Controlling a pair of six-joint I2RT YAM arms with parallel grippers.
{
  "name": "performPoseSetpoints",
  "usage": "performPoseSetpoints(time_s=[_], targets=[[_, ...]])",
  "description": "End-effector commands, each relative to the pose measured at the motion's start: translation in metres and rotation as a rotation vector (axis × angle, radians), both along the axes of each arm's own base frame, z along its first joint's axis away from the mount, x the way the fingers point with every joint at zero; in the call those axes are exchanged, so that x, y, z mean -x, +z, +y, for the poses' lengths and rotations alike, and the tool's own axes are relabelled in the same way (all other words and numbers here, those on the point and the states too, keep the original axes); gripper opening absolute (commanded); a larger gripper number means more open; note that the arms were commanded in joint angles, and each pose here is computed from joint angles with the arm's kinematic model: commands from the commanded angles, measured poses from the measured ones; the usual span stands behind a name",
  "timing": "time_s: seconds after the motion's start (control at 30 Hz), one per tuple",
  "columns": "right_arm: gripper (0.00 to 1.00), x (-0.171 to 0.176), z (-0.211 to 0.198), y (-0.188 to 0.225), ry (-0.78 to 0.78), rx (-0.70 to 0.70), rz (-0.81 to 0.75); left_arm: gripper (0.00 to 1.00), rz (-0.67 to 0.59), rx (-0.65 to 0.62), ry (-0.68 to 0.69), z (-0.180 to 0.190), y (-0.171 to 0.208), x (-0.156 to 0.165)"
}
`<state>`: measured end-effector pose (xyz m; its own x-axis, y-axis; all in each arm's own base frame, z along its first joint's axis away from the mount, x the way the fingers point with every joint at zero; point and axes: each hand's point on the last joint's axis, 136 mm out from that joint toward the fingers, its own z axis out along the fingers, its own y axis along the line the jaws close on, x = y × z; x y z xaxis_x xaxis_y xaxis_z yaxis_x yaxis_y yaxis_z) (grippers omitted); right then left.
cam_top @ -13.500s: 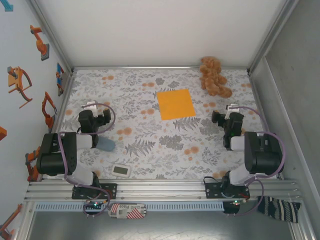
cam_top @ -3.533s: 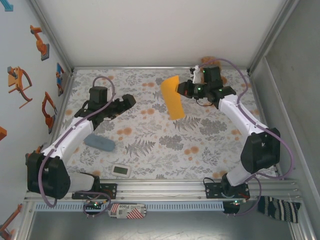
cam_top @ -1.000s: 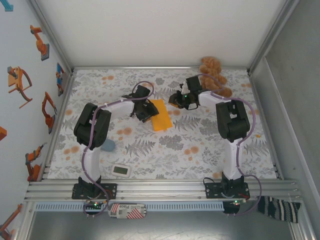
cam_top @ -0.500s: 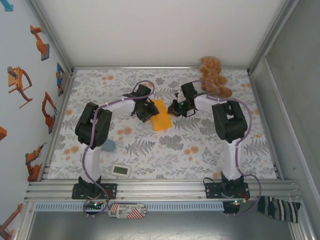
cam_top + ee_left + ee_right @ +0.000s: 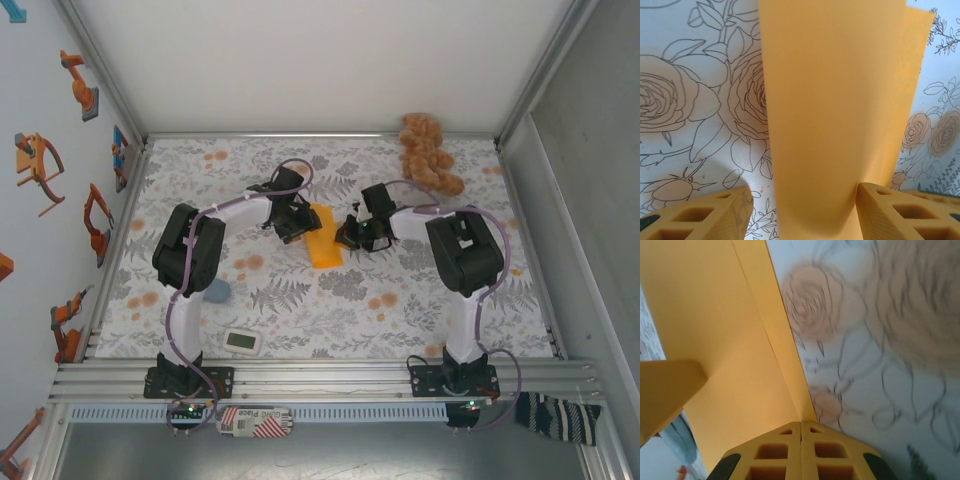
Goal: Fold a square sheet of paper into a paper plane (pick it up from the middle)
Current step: First fold in half a square sheet of paper at the center of the table, then hold the square sheet of paper at the center of the table.
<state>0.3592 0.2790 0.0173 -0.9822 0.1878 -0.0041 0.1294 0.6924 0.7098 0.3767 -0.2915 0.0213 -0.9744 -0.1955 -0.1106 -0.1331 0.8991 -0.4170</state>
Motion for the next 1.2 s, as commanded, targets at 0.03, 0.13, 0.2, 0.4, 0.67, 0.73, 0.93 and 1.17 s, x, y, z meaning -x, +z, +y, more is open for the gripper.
performPoseSetpoints(time_s=[0.03,0.13,0.2,0.4,0.67,0.73,0.93,1.17], targets=[[0.04,0.010,-0.003,0.001,-0.124,-0.014,0.057,0.61,0.163,-0.221,-0.045,0.043,-0.066,0.038],[0.08,-0.006,-0.009,0.023,-0.150,-0.008,-0.030,0.61,0.159,-0.226,-0.069,0.042,-0.065,0.038],[0.11,-0.014,-0.016,0.033,-0.165,0.001,-0.068,0.62,0.158,-0.219,-0.099,0.039,-0.065,0.040],[0.14,-0.020,-0.015,0.037,-0.127,-0.037,-0.116,0.57,0.142,-0.177,-0.166,0.032,-0.064,0.043],[0.10,-0.005,0.016,0.033,0.072,-0.151,-0.091,0.56,0.166,-0.162,-0.204,0.024,-0.070,0.043],[0.07,-0.003,0.021,0.029,0.102,-0.126,-0.086,0.56,0.180,-0.201,-0.195,0.029,-0.075,0.044],[0.04,0.002,0.029,0.013,0.139,-0.091,-0.051,0.56,0.197,-0.236,-0.201,0.030,-0.082,0.049],[0.04,0.010,0.016,-0.018,0.133,0.024,0.004,0.55,0.144,-0.181,-0.204,0.014,-0.056,0.034]])
